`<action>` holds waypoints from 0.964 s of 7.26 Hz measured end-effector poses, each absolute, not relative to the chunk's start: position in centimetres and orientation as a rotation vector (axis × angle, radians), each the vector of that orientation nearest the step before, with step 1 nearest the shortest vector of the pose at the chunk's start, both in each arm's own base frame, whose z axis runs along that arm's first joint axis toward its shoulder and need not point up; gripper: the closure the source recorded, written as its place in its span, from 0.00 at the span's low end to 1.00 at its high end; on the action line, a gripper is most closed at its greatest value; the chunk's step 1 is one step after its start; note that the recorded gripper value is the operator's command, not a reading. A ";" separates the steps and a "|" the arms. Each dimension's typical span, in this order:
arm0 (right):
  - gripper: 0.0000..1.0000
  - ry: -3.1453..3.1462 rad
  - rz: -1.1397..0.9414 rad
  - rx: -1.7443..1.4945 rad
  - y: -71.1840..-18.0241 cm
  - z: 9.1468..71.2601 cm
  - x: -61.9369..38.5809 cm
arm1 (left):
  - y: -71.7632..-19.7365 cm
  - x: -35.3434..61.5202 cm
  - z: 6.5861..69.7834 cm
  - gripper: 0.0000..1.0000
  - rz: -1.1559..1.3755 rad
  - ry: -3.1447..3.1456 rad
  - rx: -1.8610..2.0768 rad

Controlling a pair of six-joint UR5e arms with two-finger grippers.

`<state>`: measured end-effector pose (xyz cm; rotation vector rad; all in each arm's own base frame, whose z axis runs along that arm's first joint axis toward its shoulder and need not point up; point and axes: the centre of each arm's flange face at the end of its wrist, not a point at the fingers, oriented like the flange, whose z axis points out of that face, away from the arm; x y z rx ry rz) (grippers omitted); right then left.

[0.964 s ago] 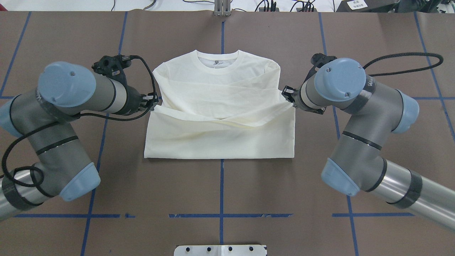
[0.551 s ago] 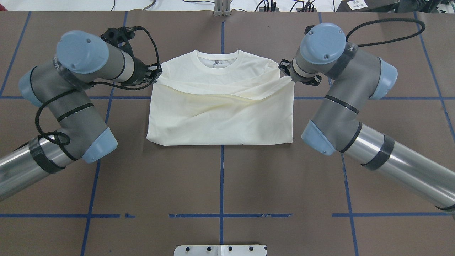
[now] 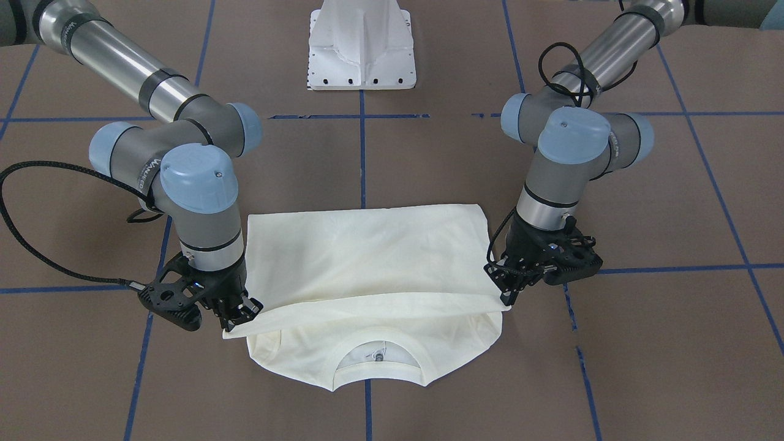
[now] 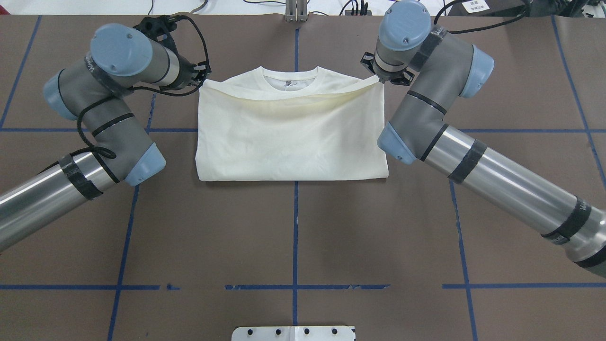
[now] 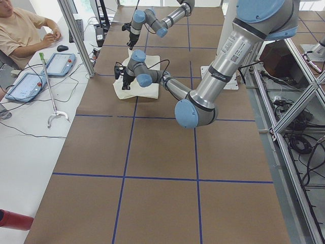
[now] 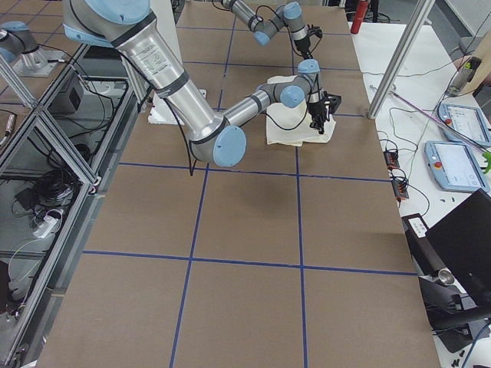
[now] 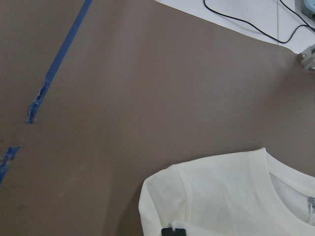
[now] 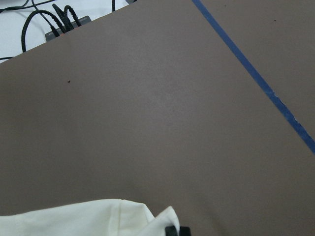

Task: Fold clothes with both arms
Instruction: 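Release the hem at the collar and raise both grippers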

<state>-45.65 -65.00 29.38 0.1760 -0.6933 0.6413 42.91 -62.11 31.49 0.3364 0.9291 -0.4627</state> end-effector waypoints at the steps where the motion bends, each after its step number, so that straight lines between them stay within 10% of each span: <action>1: 1.00 -0.683 0.641 0.173 -65.6 29.6 -46.1 | -62.8 43.4 32.2 1.00 -0.467 0.919 0.342; 7: 0.56 -0.711 0.618 0.177 -63.7 30.6 -47.6 | -63.0 43.3 33.0 0.44 -0.454 0.965 0.361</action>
